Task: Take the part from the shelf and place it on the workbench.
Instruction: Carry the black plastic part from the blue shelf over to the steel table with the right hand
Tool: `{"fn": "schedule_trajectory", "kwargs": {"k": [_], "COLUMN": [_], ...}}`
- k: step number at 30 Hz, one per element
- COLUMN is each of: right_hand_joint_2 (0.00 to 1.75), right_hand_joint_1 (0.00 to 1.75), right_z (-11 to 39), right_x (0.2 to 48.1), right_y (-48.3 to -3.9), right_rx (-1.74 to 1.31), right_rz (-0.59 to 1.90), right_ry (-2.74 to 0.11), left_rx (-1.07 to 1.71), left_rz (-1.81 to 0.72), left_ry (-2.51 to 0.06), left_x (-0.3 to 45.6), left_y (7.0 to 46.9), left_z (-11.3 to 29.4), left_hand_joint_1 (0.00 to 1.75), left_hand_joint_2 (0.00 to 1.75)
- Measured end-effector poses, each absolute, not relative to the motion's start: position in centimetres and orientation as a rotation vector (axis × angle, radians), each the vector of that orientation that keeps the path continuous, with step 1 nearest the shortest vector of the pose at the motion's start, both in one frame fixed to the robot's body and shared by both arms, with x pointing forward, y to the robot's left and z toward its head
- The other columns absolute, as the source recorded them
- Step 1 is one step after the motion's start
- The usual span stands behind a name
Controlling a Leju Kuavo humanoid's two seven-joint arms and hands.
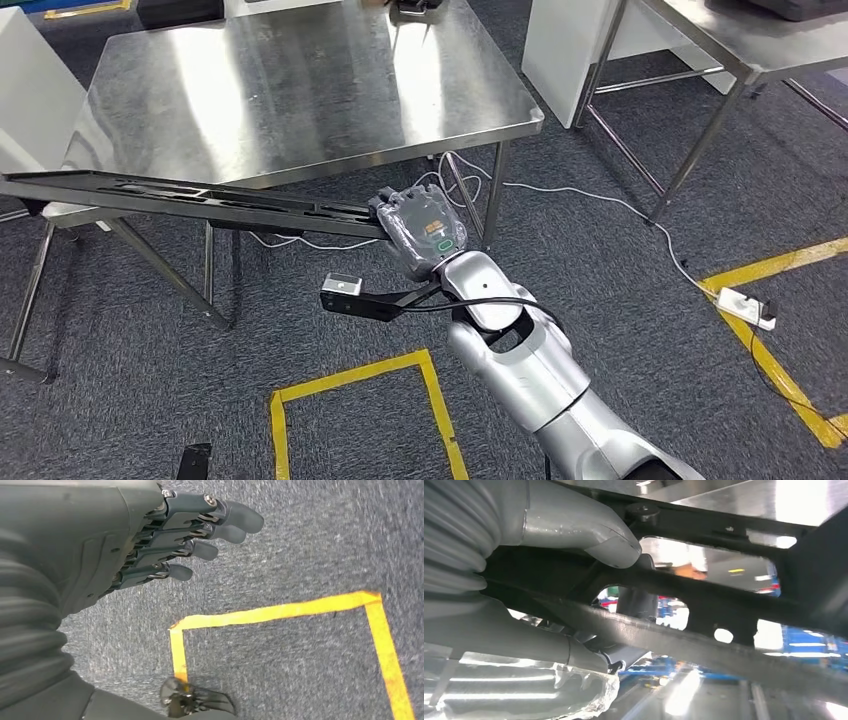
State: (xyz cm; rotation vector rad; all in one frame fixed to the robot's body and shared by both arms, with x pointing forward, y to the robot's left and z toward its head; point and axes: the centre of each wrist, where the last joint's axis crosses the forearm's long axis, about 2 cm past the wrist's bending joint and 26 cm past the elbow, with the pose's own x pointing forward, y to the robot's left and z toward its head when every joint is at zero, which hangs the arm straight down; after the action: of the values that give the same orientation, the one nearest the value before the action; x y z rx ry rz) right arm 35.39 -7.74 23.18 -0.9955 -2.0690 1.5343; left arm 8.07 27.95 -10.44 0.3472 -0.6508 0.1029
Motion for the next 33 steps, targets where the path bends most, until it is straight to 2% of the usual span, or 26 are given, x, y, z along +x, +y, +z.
{"fn": "schedule_trajectory", "kwargs": {"k": [33], "right_hand_joint_2": [1.75], "right_hand_joint_1": [1.75], "right_z": [23.40], "right_x": [35.76], "right_y": [-8.23], "right_rx": [-1.000], "right_rz": [1.511], "right_ry": [-2.060], "left_rx": [0.345], "left_rz": [0.097], "left_ry": [-0.643], "left_x": [8.05], "left_y": [27.66], "left_z": [-10.43], "left_hand_joint_1": [0.00], "left_hand_joint_2": [1.75]}}
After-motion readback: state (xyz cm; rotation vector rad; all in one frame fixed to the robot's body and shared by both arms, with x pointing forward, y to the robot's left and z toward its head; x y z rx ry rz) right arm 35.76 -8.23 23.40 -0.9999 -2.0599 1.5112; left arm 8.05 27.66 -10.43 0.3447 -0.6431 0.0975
